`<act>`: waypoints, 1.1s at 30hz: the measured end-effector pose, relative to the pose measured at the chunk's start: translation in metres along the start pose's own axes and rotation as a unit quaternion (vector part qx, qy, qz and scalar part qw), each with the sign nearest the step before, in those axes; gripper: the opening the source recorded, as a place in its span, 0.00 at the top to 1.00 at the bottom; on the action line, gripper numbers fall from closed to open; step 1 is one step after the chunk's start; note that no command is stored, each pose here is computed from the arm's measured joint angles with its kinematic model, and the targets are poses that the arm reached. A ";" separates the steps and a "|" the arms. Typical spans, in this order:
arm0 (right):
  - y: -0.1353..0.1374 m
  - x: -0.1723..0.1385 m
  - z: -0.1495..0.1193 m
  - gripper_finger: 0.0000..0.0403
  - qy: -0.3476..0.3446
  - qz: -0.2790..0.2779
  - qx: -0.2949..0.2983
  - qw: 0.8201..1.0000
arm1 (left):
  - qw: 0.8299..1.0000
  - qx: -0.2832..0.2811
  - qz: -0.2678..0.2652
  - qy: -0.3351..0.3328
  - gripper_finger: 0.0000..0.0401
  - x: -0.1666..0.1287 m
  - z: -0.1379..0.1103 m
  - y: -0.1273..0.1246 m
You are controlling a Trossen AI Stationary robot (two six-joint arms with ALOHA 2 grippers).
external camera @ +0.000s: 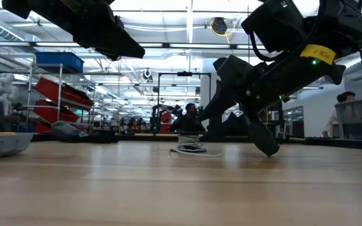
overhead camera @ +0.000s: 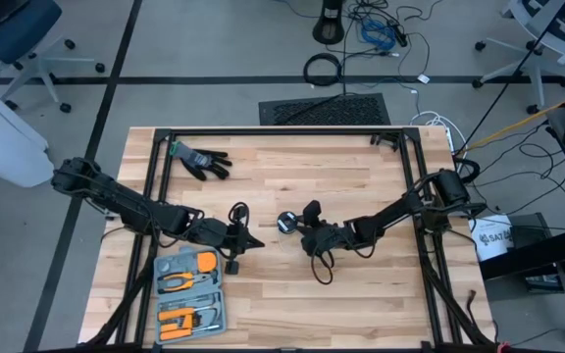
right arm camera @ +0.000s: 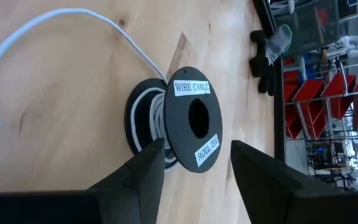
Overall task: Coil cords
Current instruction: Uncoil the white cable wire from the spool
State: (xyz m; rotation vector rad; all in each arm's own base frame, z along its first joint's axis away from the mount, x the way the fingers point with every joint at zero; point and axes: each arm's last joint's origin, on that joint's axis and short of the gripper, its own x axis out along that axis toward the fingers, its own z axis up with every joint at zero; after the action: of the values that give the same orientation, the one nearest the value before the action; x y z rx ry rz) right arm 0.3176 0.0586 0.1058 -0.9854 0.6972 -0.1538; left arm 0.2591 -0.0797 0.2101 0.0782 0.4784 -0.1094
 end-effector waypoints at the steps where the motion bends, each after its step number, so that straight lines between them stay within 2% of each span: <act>1: 0.000 0.000 0.000 0.58 -0.001 0.000 -0.002 1.000 | 1.000 0.000 0.000 0.000 0.99 0.000 0.000 0.000; 21: -0.002 0.003 -0.003 0.58 -0.008 0.016 0.018 1.000 | 1.000 0.000 0.002 -0.002 0.99 0.000 0.000 0.000; 33: -0.004 0.006 -0.005 0.74 -0.024 0.036 0.007 0.999 | 1.000 0.000 0.011 -0.003 0.99 0.000 0.001 0.001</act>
State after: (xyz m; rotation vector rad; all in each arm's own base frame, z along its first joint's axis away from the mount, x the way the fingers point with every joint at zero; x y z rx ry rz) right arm 0.3200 0.0505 0.1042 -0.9460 0.6854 -0.0720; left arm 0.2595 -0.0792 0.2107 0.0821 0.4707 -0.0880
